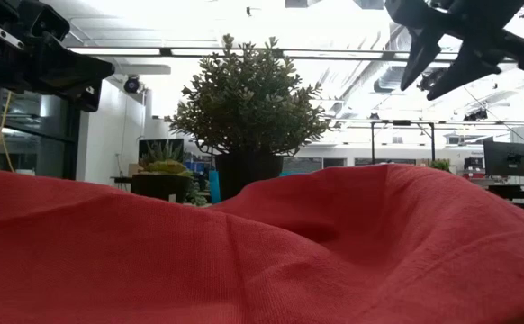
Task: Pick and placing Produce into tupperware
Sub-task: Put the left blueberry into the blue bin
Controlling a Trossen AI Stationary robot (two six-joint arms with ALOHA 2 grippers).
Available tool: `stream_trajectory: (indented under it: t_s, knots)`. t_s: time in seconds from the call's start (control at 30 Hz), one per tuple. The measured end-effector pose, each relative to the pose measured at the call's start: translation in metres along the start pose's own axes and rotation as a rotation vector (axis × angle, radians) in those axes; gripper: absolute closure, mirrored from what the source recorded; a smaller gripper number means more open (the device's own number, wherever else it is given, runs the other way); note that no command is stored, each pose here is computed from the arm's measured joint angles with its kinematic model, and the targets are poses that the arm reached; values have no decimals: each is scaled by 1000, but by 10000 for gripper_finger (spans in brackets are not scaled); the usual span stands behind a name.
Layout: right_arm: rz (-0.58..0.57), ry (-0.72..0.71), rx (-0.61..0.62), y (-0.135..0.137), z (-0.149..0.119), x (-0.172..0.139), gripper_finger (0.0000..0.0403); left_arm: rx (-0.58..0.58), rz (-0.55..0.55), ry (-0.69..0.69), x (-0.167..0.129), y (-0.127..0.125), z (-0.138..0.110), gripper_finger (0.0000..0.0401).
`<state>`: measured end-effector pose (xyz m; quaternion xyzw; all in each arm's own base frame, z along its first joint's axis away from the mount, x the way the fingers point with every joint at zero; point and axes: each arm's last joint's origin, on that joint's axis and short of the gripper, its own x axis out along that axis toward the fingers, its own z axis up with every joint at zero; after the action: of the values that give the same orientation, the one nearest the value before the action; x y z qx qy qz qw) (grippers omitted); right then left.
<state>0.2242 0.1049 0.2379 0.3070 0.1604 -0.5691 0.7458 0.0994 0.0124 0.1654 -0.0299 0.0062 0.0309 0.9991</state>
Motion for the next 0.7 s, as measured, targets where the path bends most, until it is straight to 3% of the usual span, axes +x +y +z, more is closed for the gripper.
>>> stream_trajectory:
  t_s: [0.3,0.7]
  knots:
    - [-23,6,34,-4,-31,-8,224,0,1,0,0,0,0,400]
    - [-34,44,10,-4,-52,-9,224,0,0,0,0,0,0,400]
